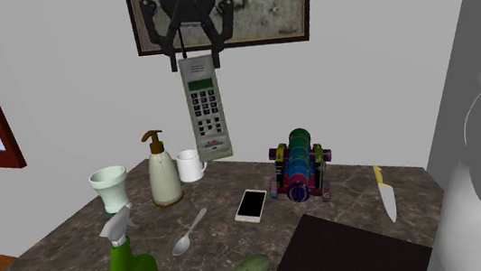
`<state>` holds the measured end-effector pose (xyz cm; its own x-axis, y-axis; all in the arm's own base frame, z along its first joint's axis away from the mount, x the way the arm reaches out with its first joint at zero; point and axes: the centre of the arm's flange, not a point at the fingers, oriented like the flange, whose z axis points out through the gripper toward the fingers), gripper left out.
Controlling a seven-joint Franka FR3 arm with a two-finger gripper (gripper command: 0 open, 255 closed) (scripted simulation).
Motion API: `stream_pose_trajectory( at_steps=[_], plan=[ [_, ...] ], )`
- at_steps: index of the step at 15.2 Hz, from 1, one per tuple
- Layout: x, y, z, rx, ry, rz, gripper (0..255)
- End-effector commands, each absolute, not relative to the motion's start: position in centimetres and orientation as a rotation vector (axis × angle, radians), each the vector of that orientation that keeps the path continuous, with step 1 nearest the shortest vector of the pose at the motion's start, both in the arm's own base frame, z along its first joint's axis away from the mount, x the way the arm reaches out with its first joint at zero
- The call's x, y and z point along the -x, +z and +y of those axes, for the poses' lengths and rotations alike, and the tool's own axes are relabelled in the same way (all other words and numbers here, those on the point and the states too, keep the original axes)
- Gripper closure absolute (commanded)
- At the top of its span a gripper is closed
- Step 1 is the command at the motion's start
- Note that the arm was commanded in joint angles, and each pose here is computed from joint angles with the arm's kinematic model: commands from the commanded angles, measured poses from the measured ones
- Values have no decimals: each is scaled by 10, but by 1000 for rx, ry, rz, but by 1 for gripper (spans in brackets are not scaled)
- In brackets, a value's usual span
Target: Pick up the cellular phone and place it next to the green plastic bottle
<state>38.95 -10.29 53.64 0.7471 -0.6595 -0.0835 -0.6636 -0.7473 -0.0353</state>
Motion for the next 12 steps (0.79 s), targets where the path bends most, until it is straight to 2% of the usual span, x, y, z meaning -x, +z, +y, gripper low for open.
stream_pose_trajectory(
  at_steps=[1,12],
  plan=[
    [-385,536,-75,2877,100,1094,255],
    [-348,538,65,2877,100,1094,255]
  ],
)
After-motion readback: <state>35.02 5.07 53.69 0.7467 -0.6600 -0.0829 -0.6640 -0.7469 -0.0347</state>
